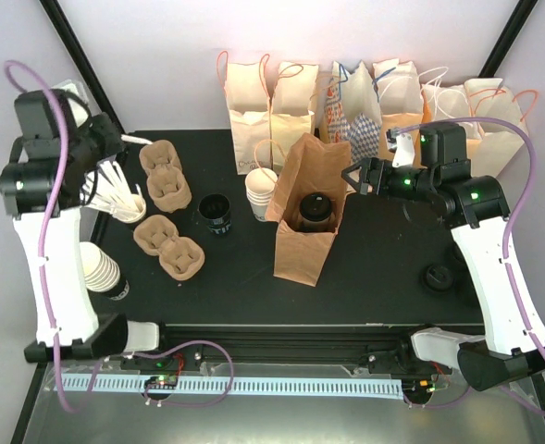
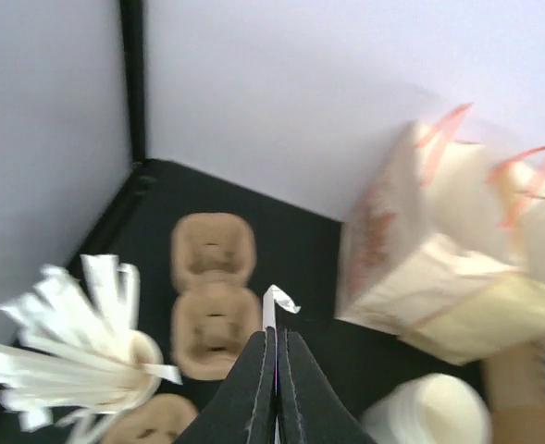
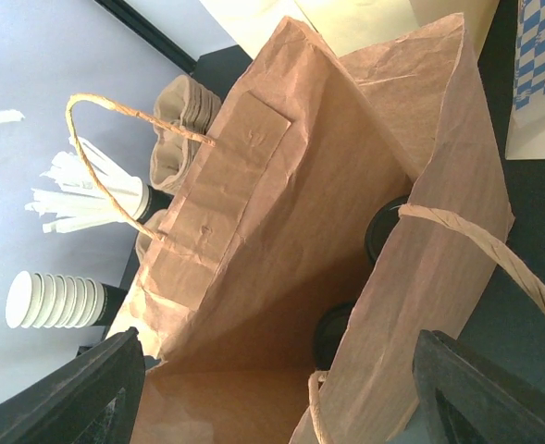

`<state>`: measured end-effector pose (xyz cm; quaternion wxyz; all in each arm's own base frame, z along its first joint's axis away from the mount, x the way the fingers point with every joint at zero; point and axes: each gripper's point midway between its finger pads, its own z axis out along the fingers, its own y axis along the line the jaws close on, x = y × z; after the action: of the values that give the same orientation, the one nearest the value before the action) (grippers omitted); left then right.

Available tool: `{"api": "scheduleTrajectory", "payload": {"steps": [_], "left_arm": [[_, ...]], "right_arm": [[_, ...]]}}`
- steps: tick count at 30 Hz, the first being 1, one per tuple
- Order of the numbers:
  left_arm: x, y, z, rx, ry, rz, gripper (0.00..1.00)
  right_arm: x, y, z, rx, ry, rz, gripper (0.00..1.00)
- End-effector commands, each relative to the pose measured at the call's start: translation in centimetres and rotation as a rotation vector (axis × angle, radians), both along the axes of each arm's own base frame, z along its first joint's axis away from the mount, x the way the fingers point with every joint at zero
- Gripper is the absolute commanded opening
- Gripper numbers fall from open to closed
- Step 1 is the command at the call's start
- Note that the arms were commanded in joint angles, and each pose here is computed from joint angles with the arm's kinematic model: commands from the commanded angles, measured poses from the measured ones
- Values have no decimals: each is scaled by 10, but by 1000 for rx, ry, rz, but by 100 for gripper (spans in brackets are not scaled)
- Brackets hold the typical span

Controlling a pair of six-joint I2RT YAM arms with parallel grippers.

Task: Pack the takeout coffee

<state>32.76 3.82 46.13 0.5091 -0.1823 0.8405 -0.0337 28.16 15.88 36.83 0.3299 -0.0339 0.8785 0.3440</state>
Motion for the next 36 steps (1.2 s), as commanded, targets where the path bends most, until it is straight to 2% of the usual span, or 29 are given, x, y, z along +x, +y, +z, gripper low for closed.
{"api": "scheduleTrajectory", "payload": {"steps": [1,4,8,13,16,23,31,36], "left_arm": [[-14,-66,22,-361,-145,-239,2],[-31,-116,40,-615,-278,-439,2],[-54,-166,68,-677,-392,-667,2],[-82,-211,100,-525,-445,-866,2],[-94,-230,101,-420,-451,-943,2],[-101,-283,59,-255,-306,-1065,2],[-83,-321,4,-29,-135,-1082,2],[-79,-334,-19,20,-55,-1118,1]], "right_arm": [[-1,4,-2,18,13,11,82],[-2,3,-6,20,27,4,82],[-4,-1,-4,11,21,-18,81],[-6,-7,-1,-4,10,-48,81],[-6,-15,4,-23,-10,-91,82],[-11,-19,36,20,-115,-111,82],[-20,-9,60,133,-188,-74,82],[-27,-14,80,152,-264,-87,82]]}}
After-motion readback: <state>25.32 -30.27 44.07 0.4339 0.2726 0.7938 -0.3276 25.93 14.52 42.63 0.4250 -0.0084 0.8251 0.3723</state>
